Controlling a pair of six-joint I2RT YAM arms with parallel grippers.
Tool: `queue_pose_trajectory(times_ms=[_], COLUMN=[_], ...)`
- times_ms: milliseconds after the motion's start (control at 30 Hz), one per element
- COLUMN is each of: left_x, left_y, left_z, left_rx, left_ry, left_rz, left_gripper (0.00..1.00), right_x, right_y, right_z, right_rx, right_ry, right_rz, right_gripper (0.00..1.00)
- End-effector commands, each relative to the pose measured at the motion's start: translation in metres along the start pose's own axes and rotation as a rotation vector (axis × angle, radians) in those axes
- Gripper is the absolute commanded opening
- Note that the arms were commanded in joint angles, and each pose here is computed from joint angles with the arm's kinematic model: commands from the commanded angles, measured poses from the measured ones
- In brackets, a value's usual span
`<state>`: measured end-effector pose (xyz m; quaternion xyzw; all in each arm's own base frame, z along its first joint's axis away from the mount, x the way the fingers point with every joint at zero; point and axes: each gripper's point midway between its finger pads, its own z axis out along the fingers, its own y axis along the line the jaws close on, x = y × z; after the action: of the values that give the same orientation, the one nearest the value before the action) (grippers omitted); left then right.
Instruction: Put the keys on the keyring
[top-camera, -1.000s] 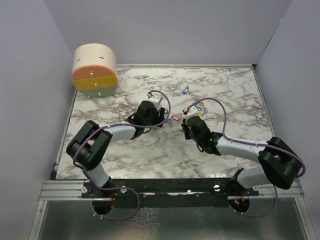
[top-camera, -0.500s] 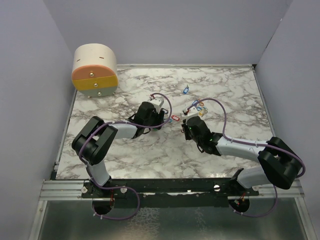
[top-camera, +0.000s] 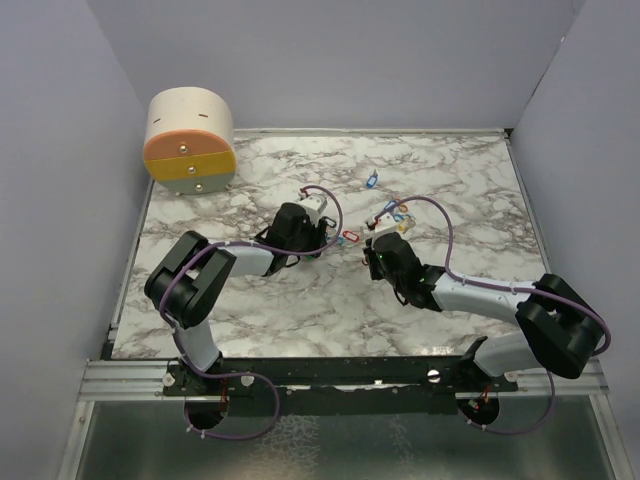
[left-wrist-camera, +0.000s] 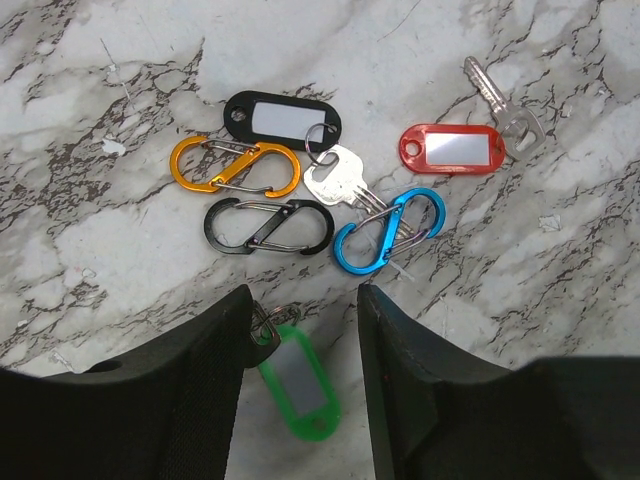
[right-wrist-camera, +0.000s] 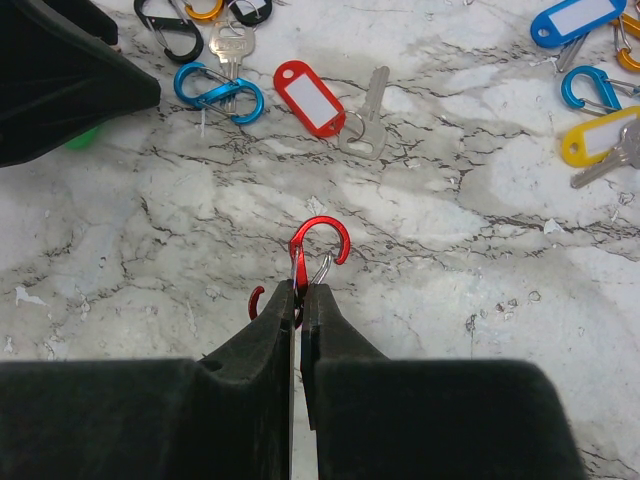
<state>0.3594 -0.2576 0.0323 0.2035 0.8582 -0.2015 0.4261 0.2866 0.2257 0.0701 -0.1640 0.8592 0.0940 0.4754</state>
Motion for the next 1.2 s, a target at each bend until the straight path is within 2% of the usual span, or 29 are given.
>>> queue_pose_trajectory(times_ms=[0, 500, 867, 1167], left_x=[0.003, 0.007, 0.008, 0.0], left_y=[0.002, 0.011, 0.009, 0.014], left_z=[0.0, -0.005, -0.007, -0.021], left_rx=[0.018, 0.013, 0.031, -0.015], left_ry=[-0.008, -0.015, -0.016, -0.051], left_rz=[0.006, 0.001, -0.007, -0.031], left_gripper=[0.48, 0.46, 0.29, 0.22], right_x=[-0.013, -0.013, -0.013, -0.013], right_y=[-0.003, -0.002, -0.001, 0.0], right_z=[-0.003, -0.001, 0.0, 0.001], right_rx=[0.019, 0.018, 0.015, 0.013], right_ry=[-0.053, -0.052, -0.05, -0.05], right_rz=[0.021, 0.019, 0.017, 0.016], right_gripper=[0.01, 0.01, 0.01, 0.01])
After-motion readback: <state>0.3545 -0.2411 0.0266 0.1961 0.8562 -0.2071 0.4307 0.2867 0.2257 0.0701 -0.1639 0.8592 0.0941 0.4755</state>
